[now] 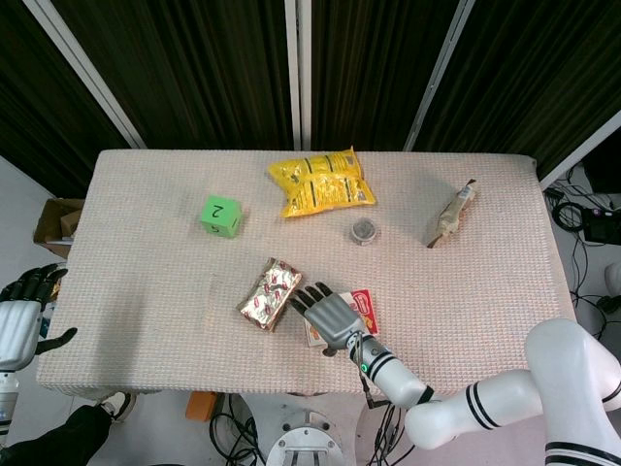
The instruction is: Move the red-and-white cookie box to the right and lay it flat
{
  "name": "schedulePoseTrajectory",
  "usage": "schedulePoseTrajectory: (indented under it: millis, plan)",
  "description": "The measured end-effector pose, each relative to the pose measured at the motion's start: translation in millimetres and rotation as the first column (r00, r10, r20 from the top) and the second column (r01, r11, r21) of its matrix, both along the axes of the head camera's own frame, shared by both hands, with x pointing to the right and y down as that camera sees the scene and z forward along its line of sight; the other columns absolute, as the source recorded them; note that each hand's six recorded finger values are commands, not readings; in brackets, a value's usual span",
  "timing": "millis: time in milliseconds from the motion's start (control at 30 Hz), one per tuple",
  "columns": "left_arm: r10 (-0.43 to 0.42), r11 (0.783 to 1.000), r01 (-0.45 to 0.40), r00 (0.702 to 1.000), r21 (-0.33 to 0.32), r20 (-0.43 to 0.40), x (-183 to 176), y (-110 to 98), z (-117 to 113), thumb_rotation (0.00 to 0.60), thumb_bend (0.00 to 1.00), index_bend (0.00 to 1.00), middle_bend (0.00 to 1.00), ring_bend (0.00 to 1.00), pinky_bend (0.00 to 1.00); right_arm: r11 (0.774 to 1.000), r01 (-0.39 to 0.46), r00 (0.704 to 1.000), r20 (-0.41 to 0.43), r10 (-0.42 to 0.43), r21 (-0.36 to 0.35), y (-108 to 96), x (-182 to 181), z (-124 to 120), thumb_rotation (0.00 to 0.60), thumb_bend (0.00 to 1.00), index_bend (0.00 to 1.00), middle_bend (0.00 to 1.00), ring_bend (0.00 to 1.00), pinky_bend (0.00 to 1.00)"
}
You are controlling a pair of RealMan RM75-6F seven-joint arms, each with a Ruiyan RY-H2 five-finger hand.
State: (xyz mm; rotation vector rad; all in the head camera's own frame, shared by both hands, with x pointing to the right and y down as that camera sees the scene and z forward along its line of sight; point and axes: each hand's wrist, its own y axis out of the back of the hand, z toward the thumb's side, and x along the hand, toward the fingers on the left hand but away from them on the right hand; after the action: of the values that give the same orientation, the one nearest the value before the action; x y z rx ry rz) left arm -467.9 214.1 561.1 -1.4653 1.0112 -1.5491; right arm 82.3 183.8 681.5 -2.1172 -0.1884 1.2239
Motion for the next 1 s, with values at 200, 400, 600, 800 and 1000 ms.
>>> schedulePoseTrajectory:
  millis: [200,400,600,800,1000]
  plan:
    - [0.003,1.0,-0.003,1.0,-0.013,0.003,-1,3,3,0.6,0.07,0.17,0.14,0.12,0.24,1.0,-0.008,1.0,-0.006,0.008,0.009,1,-3,2,0.6,0.0,0.0,0.13,0.0,0.0]
    - [0.007,1.0,-0.007,1.0,-0.014,0.0,0,4,4,0.6,0.07,0.17,0.15,0.12,0.24,1.0,-0.022,1.0,-0.001,0.022,0.01,2,-6,3,0.6,0.17,0.0,0.35,0.0,0.0]
    - [0.0,1.0,0.0,1.0,-0.019,0.001,-2,8,5,0.6,0.07,0.17,0.15,0.12,0.24,0.998,-0.053,0.997,0.056,0.05,0.044,0,-4,-4,0.6,0.29,0.0,0.48,0.0,0.0]
    - [0.01,1.0,-0.01,1.0,-0.019,-0.003,1,8,5,0.6,0.07,0.17,0.15,0.12,0.24,0.99,-0.117,0.987,0.123,0.108,0.072,-14,14,-23,0.6,0.32,0.0,0.51,0.0,0.0]
    - [0.012,1.0,-0.012,1.0,-0.022,0.008,1,7,5,0.6,0.07,0.17,0.15,0.12,0.24,0.971,-0.232,0.952,0.221,0.213,0.062,-32,49,-36,0.6,0.36,0.0,0.52,0.04,0.0]
